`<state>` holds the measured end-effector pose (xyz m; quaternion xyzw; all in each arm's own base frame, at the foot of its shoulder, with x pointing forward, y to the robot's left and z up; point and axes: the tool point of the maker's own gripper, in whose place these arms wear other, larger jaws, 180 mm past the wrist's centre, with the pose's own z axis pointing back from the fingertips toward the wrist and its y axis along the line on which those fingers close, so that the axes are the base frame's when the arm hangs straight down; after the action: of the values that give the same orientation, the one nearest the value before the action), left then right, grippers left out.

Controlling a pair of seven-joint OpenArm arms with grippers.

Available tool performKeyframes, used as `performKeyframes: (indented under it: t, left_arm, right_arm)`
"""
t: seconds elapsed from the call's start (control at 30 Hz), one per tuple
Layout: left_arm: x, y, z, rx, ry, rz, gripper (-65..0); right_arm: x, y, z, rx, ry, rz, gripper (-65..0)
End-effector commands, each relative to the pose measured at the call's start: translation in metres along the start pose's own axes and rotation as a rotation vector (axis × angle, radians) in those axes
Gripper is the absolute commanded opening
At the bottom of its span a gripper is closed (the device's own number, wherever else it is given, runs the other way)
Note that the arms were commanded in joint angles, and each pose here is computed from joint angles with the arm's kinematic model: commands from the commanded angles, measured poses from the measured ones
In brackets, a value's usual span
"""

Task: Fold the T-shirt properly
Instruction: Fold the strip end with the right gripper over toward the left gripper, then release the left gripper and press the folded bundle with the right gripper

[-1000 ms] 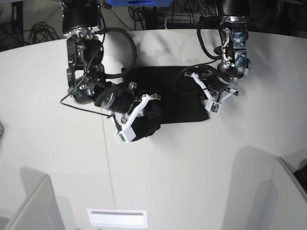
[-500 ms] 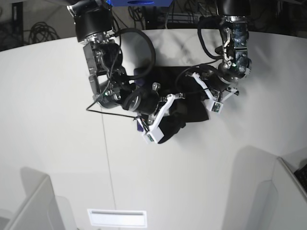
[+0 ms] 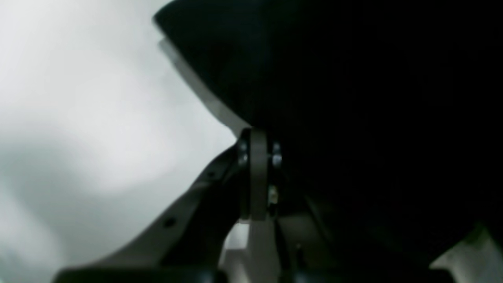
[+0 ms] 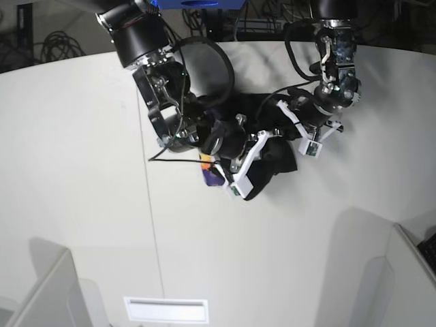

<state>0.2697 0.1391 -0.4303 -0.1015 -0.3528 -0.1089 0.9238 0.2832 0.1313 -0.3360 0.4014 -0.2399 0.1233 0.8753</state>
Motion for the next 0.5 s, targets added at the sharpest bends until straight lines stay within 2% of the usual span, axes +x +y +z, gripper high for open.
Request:
performKeyframes:
  t: [0.0, 0.13, 0.33, 0.47]
  left_arm:
    - [0.001, 0.001, 0.003, 0.003, 0.003, -0.008, -65.0]
    - [0.003, 0.009, 0.016, 0.034, -0.020, -0.011, -65.0]
    - [0.009, 0.038, 0.054, 0.144, -0.075, -0.003, -65.0]
    - [-0.001, 0.064, 0.081, 0.236, -0.076, 0.019, -65.0]
  right_arm:
    - [0.015, 0.009, 0.001, 0.031, -0.038, 0.010, -65.0]
    - [0.005, 0.000, -0.005, 0.013, -0.006, -0.013, -65.0]
    - [-0.001, -0.013, -0.013, -0.011, 0.009, -0.039, -65.0]
    - [-0.006, -0.016, -0.017, -0.016, 0.023, -0.053, -65.0]
